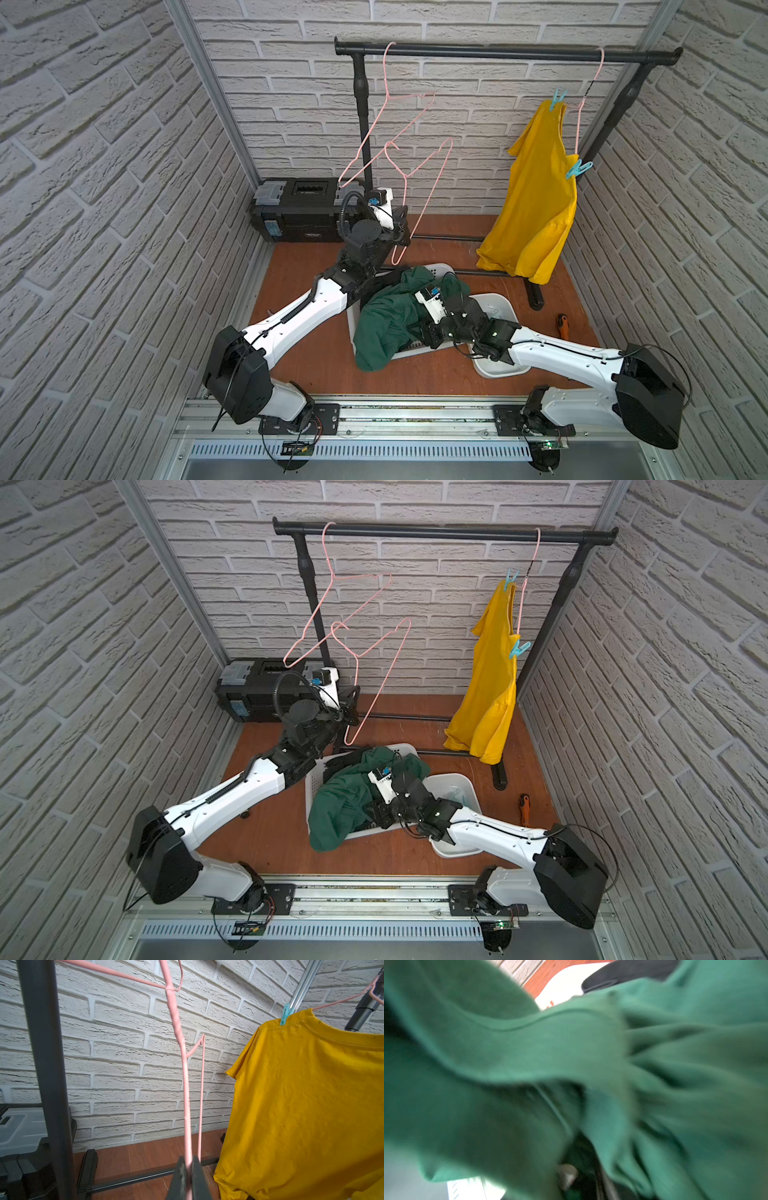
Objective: Remove the clothespins securing t-shirts to the hanger
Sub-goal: Remove the T-shirt from the hanger.
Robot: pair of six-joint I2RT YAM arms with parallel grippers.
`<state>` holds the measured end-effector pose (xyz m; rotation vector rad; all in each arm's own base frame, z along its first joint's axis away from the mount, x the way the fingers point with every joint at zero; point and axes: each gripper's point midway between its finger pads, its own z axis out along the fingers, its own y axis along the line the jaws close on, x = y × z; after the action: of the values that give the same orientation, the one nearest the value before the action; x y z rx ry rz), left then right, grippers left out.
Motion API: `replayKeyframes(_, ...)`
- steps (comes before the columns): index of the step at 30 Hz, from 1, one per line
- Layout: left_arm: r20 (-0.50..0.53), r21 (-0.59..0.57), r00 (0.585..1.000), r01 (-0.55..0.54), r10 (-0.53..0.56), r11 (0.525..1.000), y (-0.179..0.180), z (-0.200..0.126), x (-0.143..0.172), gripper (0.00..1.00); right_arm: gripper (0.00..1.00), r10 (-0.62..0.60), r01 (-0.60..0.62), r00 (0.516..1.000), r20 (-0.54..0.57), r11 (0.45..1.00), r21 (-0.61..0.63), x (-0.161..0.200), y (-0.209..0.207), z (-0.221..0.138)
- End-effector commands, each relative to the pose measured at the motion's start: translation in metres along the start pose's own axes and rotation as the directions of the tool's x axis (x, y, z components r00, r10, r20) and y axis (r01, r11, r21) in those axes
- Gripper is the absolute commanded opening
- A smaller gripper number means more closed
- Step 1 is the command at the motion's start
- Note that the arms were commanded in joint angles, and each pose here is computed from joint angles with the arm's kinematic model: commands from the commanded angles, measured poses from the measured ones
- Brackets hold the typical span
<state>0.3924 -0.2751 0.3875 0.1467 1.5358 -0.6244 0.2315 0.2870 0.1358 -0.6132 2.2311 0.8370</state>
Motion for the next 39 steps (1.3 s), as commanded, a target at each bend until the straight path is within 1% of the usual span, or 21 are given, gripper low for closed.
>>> replayKeyframes(1,0.101,0.024,0.994,0.036,-0.038,0.999,-0.007,-0.010,-0.036,0.00,0.48,0.017,-0.017,0.996,0.087,1.000,0.005,-0.025,0.001,-0.018)
replayKeyframes(4,0.095,0.032,0.995,0.035,-0.038,0.999,-0.008,-0.013,-0.035,0.00,0.54,0.016,-0.016,0.994,0.112,1.000,-0.001,-0.042,0.004,-0.032)
replayKeyframes(7,0.092,0.034,0.995,0.036,-0.039,0.999,-0.008,-0.017,-0.034,0.00,0.55,0.011,-0.012,0.990,0.144,1.000,0.006,-0.058,0.006,-0.047)
replayKeyframes(10,0.088,0.034,0.995,0.044,-0.047,0.998,-0.007,-0.019,-0.032,0.00,0.55,0.023,-0.022,0.977,0.210,1.000,-0.009,-0.077,0.011,-0.062)
replayKeyframes(14,0.081,0.040,0.993,0.085,-0.088,0.996,-0.008,-0.020,-0.030,0.00,0.56,0.064,-0.046,0.949,0.308,0.997,-0.067,-0.105,0.022,-0.077)
replayKeyframes(17,0.064,0.047,0.993,0.099,-0.102,0.994,-0.012,-0.019,-0.028,0.00,0.56,0.087,-0.050,0.929,0.359,0.992,-0.112,-0.126,0.031,-0.083)
replayKeyframes(20,0.051,0.059,0.992,0.109,-0.112,0.992,-0.018,-0.019,-0.024,0.00,0.54,0.109,-0.052,0.914,0.390,0.987,-0.153,-0.143,0.039,-0.084)
replayKeyframes(22,0.048,0.068,0.992,0.113,-0.116,0.991,-0.021,-0.020,-0.021,0.00,0.51,0.119,-0.051,0.909,0.399,0.983,-0.177,-0.152,0.044,-0.083)
replayKeyframes(28,0.044,0.078,0.992,0.117,-0.121,0.990,-0.026,-0.021,-0.017,0.00,0.45,0.146,-0.055,0.887,0.438,0.975,-0.214,-0.177,0.052,-0.082)
replayKeyframes(31,0.044,0.078,0.992,0.116,-0.120,0.990,-0.027,-0.022,-0.016,0.00,0.39,0.157,-0.060,0.881,0.446,0.973,-0.223,-0.185,0.053,-0.079)
replayKeyframes(39,0.046,0.087,0.991,0.123,-0.127,0.989,-0.030,-0.022,-0.014,0.00,0.36,0.178,-0.078,0.873,0.455,0.970,-0.229,-0.199,0.053,-0.068)
